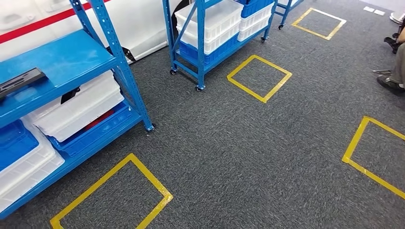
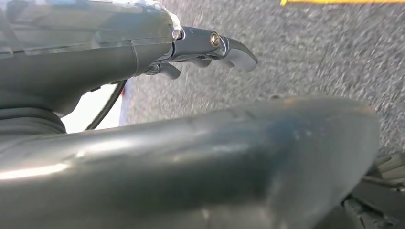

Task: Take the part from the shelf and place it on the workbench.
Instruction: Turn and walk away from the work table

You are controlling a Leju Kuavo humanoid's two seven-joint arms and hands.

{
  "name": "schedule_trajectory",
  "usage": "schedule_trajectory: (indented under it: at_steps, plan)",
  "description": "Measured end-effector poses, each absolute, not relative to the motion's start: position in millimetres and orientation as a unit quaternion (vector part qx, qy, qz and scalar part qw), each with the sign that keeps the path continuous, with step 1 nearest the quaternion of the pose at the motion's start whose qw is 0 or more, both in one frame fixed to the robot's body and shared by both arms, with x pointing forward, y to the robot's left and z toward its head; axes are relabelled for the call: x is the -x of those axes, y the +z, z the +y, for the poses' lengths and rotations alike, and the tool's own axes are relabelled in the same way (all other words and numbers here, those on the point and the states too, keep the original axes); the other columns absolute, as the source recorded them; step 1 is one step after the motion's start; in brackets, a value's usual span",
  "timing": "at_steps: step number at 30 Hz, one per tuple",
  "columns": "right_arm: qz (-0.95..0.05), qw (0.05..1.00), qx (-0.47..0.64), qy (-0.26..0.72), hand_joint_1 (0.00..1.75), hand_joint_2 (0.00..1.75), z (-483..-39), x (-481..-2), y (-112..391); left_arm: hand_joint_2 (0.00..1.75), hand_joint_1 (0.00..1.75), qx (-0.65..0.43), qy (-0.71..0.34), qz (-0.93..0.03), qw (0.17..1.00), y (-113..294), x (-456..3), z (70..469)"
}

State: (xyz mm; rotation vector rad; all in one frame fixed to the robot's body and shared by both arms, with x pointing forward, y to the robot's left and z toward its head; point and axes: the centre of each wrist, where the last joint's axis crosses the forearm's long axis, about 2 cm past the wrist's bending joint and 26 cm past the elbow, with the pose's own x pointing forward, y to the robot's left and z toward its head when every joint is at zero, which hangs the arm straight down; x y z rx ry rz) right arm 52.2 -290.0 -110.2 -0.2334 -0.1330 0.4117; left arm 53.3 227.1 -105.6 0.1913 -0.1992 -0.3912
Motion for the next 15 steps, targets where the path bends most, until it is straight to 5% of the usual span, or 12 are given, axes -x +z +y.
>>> schedule_trajectory:
  at_steps: [9,15]
  plan:
    - [-0.143,0.958,0.143,0.201,0.00,0.00,-298.4,-58.7,-108.9,0.00,0.00,-0.086,-0.229,-0.098,0.965,-105.5,-54.1,225.9]
    - [-0.084,0.970,0.136,0.182,0.00,0.00,-305.5,-57.4,-109.2,0.00,0.00,-0.093,-0.239,-0.141,0.956,-105.0,-56.5,226.1]
